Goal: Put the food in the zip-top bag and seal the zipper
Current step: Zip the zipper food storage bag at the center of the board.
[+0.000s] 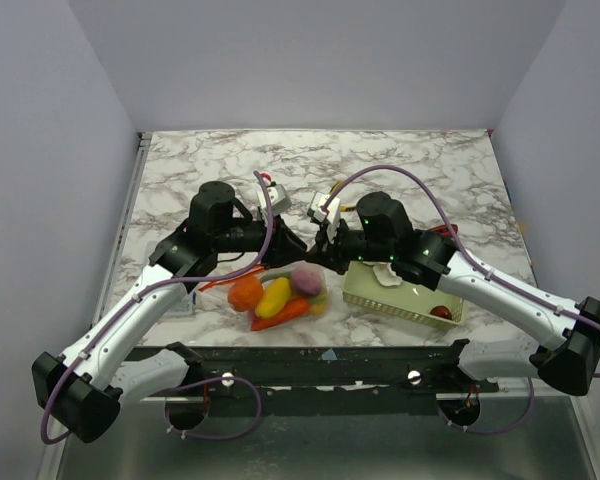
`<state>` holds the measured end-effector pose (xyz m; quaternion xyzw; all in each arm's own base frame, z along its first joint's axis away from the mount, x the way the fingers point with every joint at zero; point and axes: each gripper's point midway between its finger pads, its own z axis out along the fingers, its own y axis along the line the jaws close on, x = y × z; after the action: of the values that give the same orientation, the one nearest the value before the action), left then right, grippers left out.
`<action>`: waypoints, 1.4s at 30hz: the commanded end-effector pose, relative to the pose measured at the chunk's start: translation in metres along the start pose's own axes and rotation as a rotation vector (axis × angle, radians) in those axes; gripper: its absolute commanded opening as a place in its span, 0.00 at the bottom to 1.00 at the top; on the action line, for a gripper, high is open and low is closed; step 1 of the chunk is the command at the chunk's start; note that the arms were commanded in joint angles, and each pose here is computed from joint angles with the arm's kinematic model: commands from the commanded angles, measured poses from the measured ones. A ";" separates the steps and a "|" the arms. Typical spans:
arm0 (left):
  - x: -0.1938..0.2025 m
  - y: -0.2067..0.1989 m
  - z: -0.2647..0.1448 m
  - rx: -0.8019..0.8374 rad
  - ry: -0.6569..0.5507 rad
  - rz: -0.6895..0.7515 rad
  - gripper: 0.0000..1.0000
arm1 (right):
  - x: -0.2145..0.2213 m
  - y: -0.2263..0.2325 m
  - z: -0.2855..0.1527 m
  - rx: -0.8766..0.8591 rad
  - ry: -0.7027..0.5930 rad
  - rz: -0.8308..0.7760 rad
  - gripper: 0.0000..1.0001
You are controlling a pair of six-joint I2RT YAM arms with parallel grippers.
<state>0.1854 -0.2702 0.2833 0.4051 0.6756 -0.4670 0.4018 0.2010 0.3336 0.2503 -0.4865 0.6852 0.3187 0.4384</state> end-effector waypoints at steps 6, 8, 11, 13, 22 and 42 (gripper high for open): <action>0.014 0.005 -0.003 -0.028 0.048 -0.026 0.46 | -0.031 -0.002 -0.013 0.026 -0.085 -0.041 0.00; 0.013 0.004 -0.003 -0.020 0.049 -0.033 0.46 | -0.030 -0.002 -0.014 0.030 -0.082 -0.041 0.00; 0.017 0.008 -0.002 -0.029 0.051 -0.034 0.43 | -0.030 0.000 -0.015 0.023 -0.097 -0.035 0.00; 0.015 0.013 -0.002 -0.047 0.061 -0.049 0.42 | -0.029 -0.001 -0.013 0.025 -0.095 -0.035 0.00; 0.008 0.005 -0.002 0.025 0.021 -0.075 0.37 | -0.027 0.001 -0.011 0.015 -0.096 -0.025 0.00; 0.004 0.014 -0.002 -0.037 -0.015 -0.143 0.00 | -0.008 -0.028 0.001 0.229 -0.087 0.323 0.00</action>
<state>0.1916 -0.2670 0.2751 0.3655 0.6978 -0.4909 0.3721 0.2081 0.3287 0.2608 -0.3906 0.7300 0.3330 0.4512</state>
